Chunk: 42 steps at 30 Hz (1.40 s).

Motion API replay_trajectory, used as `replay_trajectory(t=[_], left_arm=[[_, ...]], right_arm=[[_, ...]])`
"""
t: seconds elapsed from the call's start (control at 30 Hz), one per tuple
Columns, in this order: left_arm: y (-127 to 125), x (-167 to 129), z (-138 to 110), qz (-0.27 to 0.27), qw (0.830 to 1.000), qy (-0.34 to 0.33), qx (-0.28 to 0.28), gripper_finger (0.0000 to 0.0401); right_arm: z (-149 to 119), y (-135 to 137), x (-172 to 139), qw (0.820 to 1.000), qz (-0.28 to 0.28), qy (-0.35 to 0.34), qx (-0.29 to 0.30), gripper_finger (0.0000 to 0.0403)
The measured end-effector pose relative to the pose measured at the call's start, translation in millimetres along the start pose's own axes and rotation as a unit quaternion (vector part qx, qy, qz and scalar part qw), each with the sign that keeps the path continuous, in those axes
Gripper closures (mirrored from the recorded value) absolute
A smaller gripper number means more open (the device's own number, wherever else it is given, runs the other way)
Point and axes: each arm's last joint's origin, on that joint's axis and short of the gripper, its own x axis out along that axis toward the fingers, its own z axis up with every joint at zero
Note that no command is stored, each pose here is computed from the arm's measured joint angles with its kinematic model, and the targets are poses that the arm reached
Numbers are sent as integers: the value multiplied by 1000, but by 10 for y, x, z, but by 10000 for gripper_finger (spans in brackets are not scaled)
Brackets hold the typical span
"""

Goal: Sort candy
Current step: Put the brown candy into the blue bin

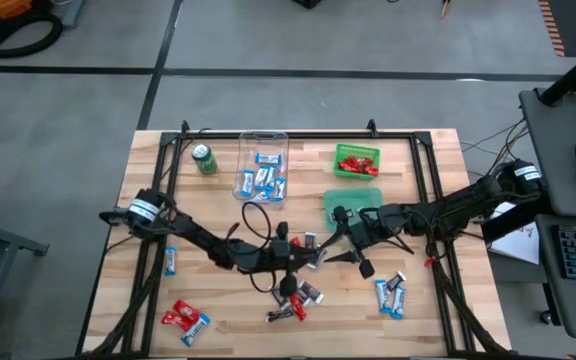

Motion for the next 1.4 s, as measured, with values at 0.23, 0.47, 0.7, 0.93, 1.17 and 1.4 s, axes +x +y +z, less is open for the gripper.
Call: replay_trajectory(t=[0.23, 0.47, 0.7, 0.93, 1.17, 1.4], left_arm=[[27, 82, 71, 13, 1000, -13, -4, 396], [17, 95, 79, 11, 1000, -12, 2, 388], [21, 94, 54, 14, 1000, 2, 5, 335], [46, 67, 8, 28, 997, 64, 25, 273], [91, -36, 62, 49, 983, 172, 37, 250], [164, -205, 203, 78, 962, 259, 42, 251]], right_arm=[[7, -9, 1, 1000, -14, -2, -14, 235], [4, -13, 1, 1000, -18, 0, -17, 328], [-12, -14, -3, 1000, -15, 7, -2, 384], [-106, -144, -59, 994, -75, 64, 47, 386], [-338, -386, -274, 938, -273, 200, 81, 387], [-554, -529, -503, 862, -384, 312, 107, 384]])
